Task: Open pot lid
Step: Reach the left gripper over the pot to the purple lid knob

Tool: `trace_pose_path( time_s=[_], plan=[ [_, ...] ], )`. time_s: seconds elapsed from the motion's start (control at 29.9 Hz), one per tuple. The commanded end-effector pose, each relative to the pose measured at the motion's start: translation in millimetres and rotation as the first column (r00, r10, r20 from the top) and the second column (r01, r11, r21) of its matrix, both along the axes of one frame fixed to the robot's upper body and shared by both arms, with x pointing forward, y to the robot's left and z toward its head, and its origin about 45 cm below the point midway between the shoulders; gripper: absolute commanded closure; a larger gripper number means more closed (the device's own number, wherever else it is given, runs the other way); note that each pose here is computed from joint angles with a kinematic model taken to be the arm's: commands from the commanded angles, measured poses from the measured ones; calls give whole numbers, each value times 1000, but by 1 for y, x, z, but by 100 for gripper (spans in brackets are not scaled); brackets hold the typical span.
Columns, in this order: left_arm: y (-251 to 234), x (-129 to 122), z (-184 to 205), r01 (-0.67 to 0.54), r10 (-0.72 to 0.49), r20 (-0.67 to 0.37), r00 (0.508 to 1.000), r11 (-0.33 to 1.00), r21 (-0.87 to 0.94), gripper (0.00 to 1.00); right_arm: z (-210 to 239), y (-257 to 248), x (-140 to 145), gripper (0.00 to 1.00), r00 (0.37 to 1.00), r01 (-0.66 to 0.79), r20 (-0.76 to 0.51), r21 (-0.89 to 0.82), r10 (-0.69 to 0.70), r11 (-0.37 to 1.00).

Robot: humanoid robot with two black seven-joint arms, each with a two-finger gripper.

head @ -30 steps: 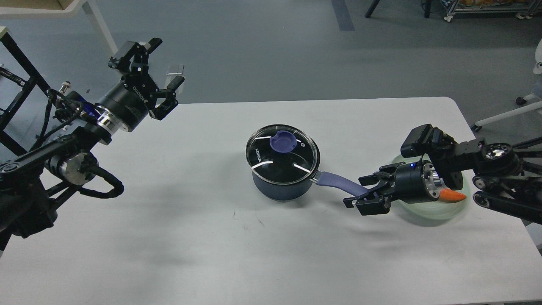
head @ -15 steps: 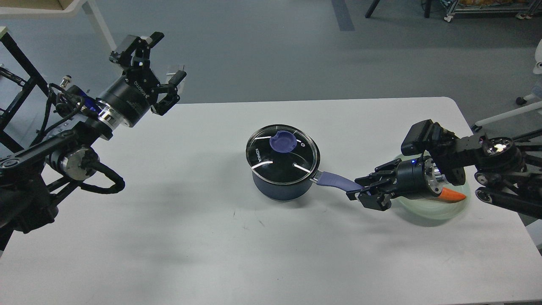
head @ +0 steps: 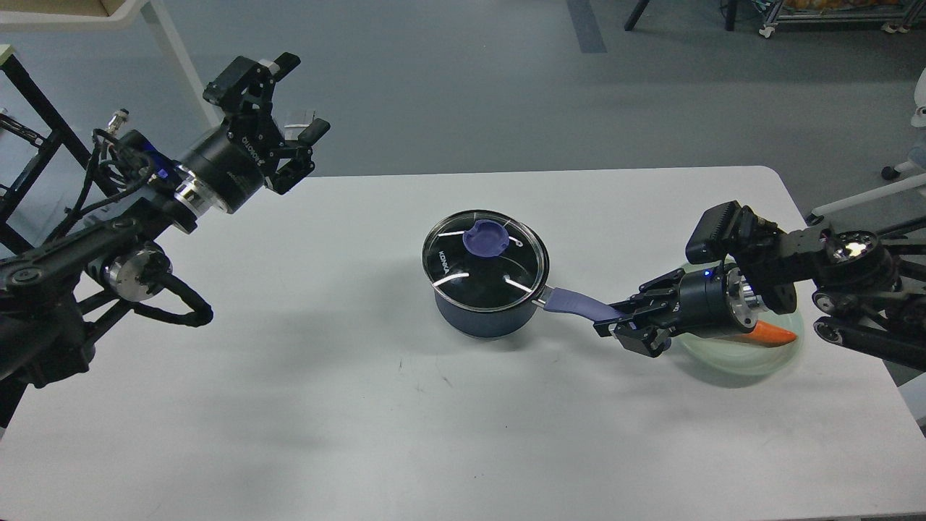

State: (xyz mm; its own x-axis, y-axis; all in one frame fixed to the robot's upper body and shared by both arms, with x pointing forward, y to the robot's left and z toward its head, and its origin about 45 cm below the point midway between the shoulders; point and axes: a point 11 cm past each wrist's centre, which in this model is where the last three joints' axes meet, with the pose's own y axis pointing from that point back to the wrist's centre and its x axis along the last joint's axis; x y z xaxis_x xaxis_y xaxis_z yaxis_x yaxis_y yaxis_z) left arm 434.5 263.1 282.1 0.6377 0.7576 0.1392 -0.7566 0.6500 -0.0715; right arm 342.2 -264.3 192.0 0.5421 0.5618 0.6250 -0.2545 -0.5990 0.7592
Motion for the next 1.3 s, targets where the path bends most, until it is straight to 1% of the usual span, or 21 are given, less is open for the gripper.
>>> trace_pose_path(
  time_s=[0.0, 0.03, 0.1, 0.17, 0.27, 0.33, 0.4, 0.47, 0.5, 0.64, 0.67, 0.74, 0.9, 1.07, 1.27],
  plan=[
    [-30, -3, 7, 137, -224, 163, 961, 895, 424, 1, -1, 0, -1, 75, 1000, -2, -5, -2, 2, 1000],
    [-41, -3, 10, 147, -290, 203, 935, 839, 524, 1, -1, 0, -1, 75, 1000, -2, -5, -2, 2, 1000],
    [-61, -3, 6, 144, -408, 241, 881, 715, 685, 1, -2, 1, -1, 75, 1000, -4, -7, -3, 4, 1000],
    [-81, -6, 0, 124, -501, 265, 824, 617, 777, 1, -2, 1, -2, 75, 1000, -5, -8, -4, 5, 1000],
    [-103, -10, -8, 71, -597, 298, 745, 515, 854, 1, -2, 1, -2, 75, 1000, -5, -8, -4, 5, 1000],
    [-116, -16, -18, 27, -687, 293, 665, 414, 910, 1, -3, 2, -2, 75, 1000, -8, -11, -5, 8, 1000],
    [-130, -22, -28, -22, -755, 300, 583, 354, 935, 1, -4, 2, -3, 75, 1000, -9, -13, -4, 9, 1000],
    [-144, -27, -35, -46, -791, 309, 529, 337, 941, 1, -4, 2, -3, 75, 1000, -10, -12, -5, 10, 1000],
    [-147, -28, -39, -49, -802, 301, 516, 323, 945, 1, -4, 3, -3, 75, 1000, -11, -13, -5, 11, 1000],
    [-156, -29, -48, -57, -826, 280, 490, 289, 955, 1, -5, 6, -3, 74, 1000, -18, -15, -3, 18, 1000],
    [-158, -29, -50, -56, -827, 277, 489, 287, 956, 1, -5, 7, -3, 74, 1000, -20, -15, -2, 20, 1000],
    [-160, -26, -55, -56, -824, 270, 499, 280, 958, 1, -5, 8, -2, 74, 1000, -23, -14, -1, 23, 1000],
    [-166, -24, -65, -59, -830, 252, 497, 258, 964, 1, -1, 12, 0, 74, 999, -32, -4, 0, 32, 999],
    [-166, -29, -77, -41, -841, 224, 493, 234, 971, 1, 1, 13, 2, 74, 999, -33, 0, 2, 33, 999],
    [-157, -28, -88, -32, -829, 205, 520, 221, 975, 1, 0, 13, 1, 74, 999, -34, 0, -1, 34, 999]
  ],
)
